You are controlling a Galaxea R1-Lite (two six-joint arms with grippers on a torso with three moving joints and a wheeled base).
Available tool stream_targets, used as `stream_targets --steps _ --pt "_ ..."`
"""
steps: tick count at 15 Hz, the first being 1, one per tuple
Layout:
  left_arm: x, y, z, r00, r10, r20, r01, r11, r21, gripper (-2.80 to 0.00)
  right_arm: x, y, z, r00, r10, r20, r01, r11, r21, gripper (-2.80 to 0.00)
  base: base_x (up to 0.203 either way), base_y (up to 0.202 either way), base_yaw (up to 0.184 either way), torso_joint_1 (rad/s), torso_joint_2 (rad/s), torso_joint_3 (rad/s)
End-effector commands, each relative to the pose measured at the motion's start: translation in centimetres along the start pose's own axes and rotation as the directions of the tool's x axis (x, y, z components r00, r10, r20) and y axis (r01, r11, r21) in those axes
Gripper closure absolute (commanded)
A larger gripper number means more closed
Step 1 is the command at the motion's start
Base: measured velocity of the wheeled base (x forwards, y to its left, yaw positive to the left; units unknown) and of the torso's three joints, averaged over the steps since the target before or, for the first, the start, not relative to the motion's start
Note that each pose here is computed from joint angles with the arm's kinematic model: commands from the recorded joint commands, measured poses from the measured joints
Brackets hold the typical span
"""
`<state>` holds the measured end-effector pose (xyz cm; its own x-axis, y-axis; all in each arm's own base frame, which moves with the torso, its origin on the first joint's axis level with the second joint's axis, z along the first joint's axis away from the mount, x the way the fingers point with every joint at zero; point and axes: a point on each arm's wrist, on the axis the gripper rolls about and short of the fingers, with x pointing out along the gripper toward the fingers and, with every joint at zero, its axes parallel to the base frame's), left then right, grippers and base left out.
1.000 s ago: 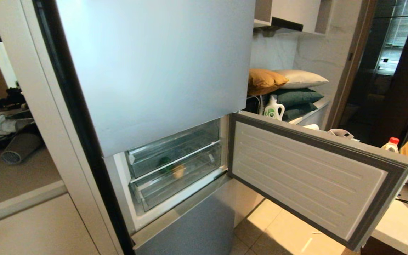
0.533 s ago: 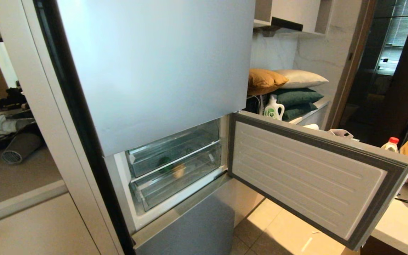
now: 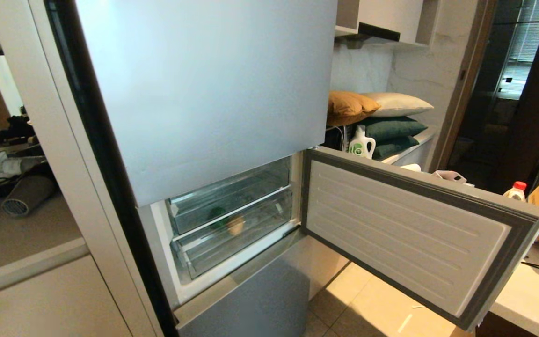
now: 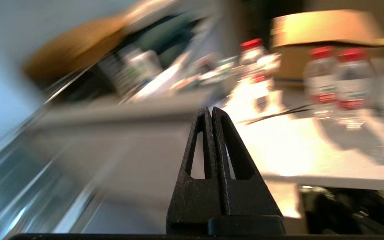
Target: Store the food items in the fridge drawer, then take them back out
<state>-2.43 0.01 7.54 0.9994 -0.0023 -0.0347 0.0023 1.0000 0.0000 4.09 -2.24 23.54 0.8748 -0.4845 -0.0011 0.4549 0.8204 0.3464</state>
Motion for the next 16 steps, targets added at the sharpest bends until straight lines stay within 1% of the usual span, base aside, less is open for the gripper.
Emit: stream_targets --steps 1,2,4,7,8,9,10,11,12,14,16 --pt "0.0 0.0 0.0 1.000 0.001 -0.002 -0.001 1.000 -0.001 0.00 6.0 -2.8 0.4 0.984 -0.162 -0.079 0.165 0.985 0.039 0.00 0.000 0.000 0.000 0.000 0.00 0.000" --pt "0.0 0.0 0.0 1.000 0.001 -0.002 -0.001 1.000 -0.001 0.00 7.5 -4.5 0.4 0.976 -0.185 -0.115 0.193 0.979 0.066 0.00 0.000 0.000 0.000 0.000 0.00 0.000" --pt "0.0 0.0 0.0 1.000 0.001 -0.002 -0.001 1.000 0.000 0.00 10.2 -7.3 -0.2 0.968 -0.185 -0.170 0.205 0.973 0.110 0.00 0.000 0.000 0.000 0.000 0.00 0.000" --pt "0.0 0.0 0.0 1.000 0.000 -0.001 0.000 1.000 -0.001 0.00 13.9 -11.3 -1.9 0.952 -0.197 -0.232 0.236 0.960 0.151 0.00 0.000 0.000 0.000 0.000 0.00 0.000" --pt "0.0 0.0 0.0 1.000 0.001 -0.001 -0.001 1.000 0.000 0.00 14.9 -12.4 -2.6 0.949 -0.188 -0.252 0.233 0.958 0.164 0.00 0.000 0.000 0.000 0.000 0.00 0.000" --pt "0.0 0.0 0.0 1.000 0.001 0.001 -0.001 1.000 0.000 0.00 15.8 -13.3 -3.4 0.948 -0.154 -0.280 0.211 0.960 0.184 0.00 0.000 0.000 0.000 0.000 0.00 0.000" --pt "0.0 0.0 0.0 1.000 0.001 -0.001 -0.001 1.000 0.000 0.00 16.5 -14.0 -4.1 0.946 -0.095 -0.309 0.166 0.963 0.212 0.00 0.000 0.000 0.000 0.000 0.00 0.000" --pt "0.0 0.0 0.0 1.000 0.001 -0.001 -0.001 1.000 -0.001 0.00 17.2 -14.5 -4.6 0.942 -0.019 -0.334 0.107 0.963 0.248 0.00 0.000 0.000 0.000 0.000 0.00 0.000" --pt "0.0 0.0 0.0 1.000 0.001 -0.002 -0.001 1.000 -0.001 0.00 17.9 -14.8 -4.7 0.939 0.035 -0.343 0.064 0.960 0.271 0.00 0.000 0.000 0.000 0.000 0.00 0.000" --pt "0.0 0.0 0.0 1.000 0.001 -0.002 -0.001 1.000 -0.001 0.00 19.7 -15.0 -5.1 0.930 0.095 -0.354 0.016 0.954 0.299 0.00 0.000 0.000 0.000 0.000 0.00 0.000" --pt "0.0 0.0 0.0 1.000 0.001 -0.001 -0.001 1.000 0.000 0.00 21.6 -14.6 -5.6 0.928 0.149 -0.342 -0.033 0.946 0.323 0.00 0.000 0.000 0.000 0.000 0.00 0.000"
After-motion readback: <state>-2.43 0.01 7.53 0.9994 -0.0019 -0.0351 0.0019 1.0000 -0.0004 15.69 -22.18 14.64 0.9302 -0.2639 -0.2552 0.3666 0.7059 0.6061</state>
